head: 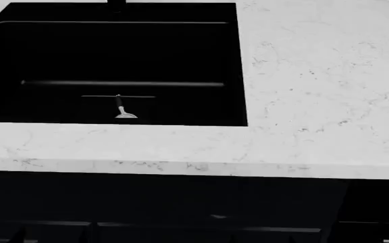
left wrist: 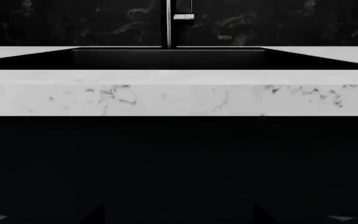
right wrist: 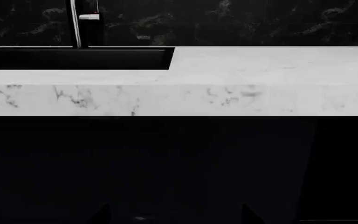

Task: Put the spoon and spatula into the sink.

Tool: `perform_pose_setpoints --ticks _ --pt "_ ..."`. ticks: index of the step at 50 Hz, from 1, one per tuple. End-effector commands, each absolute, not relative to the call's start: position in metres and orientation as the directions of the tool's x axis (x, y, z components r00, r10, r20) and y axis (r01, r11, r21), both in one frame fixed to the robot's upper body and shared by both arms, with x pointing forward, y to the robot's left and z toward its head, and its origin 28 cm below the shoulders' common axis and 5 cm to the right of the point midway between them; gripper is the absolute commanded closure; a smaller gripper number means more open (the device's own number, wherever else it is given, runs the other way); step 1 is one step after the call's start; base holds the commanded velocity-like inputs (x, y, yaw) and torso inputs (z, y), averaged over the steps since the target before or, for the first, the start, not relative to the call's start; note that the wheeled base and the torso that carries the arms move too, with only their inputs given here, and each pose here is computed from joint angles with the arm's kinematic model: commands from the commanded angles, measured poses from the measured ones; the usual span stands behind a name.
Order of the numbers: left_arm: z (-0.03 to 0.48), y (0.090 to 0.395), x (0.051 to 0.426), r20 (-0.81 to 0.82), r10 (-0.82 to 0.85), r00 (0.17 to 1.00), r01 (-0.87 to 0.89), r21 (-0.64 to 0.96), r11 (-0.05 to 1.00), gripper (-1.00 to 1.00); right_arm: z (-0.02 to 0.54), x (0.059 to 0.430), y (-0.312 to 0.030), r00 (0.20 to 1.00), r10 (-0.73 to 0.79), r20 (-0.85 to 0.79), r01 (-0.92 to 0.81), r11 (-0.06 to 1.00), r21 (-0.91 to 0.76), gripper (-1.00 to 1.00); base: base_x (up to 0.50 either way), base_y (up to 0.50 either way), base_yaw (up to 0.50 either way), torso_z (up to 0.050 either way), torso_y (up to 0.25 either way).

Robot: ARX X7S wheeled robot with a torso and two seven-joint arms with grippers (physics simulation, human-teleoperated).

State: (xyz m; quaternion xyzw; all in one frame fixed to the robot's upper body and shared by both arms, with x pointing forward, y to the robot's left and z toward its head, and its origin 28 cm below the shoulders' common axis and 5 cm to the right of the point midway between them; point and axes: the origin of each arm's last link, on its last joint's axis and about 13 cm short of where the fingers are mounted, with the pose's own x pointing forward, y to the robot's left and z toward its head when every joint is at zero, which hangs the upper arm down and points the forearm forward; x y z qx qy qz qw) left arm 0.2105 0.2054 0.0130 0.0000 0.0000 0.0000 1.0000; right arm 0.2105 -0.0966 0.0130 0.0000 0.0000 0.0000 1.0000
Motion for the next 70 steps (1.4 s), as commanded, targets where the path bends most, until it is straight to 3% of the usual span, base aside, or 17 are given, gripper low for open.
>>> perform_pose_setpoints --ticks 1,29,41,42,46,52,60,70 --pt "0.013 0.205 0.21 0.0 0.0 1.0 0.0 0.0 1.0 -1.0 0.013 0.21 -0.096 1.0 0.0 0.0 0.0 1.0 0.0 -1.0 0.0 0.0 0.0 0.0 0.0" --pt "0.019 0.207 0.206 0.005 0.021 1.0 -0.021 -0.003 1.0 -1.0 0.015 0.204 -0.095 1.0 0.013 -0.009 -0.013 1.0 -0.006 -1.0 0.0 0.0 0.0 0.0 0.0" --pt "0.052 0.208 0.202 0.089 0.028 0.996 -0.031 0.027 0.999 -1.0 0.04 0.204 -0.095 0.998 0.021 0.061 -0.019 0.999 -0.043 -1.0 0.0 0.0 0.0 0.0 0.0" --pt "0.083 0.208 0.213 0.234 0.035 0.972 -0.045 0.039 0.998 -1.0 0.074 0.21 -0.095 0.985 0.039 0.17 -0.021 0.994 -0.111 -1.0 0.0 0.0 0.0 0.0 0.0" --pt "0.105 0.209 0.228 0.261 0.066 0.963 -0.08 0.043 0.996 -1.0 0.11 0.221 -0.097 0.957 0.078 0.278 -0.049 0.993 -0.11 -1.0 0.0 0.0 0.0 0.0 0.0" --pt "0.127 0.208 0.236 0.142 0.122 0.982 -0.124 0.004 0.992 -1.0 0.129 0.222 -0.101 0.959 0.071 0.275 -0.046 0.994 -0.095 -1.0 0.0 0.0 0.0 0.0 0.0" --pt "0.163 0.21 0.253 0.078 0.044 0.996 -0.041 -0.037 0.998 -1.0 0.168 0.233 -0.107 0.961 0.069 0.268 -0.038 0.992 -0.119 -1.0 0.0 0.0 0.0 0.0 0.0" --pt "0.195 0.22 0.296 0.048 0.104 0.993 -0.105 0.017 0.994 -1.0 0.229 0.268 -0.135 0.979 -0.089 0.183 0.111 0.987 -0.113 -1.0 0.0 0.0 0.0 0.0 0.0"
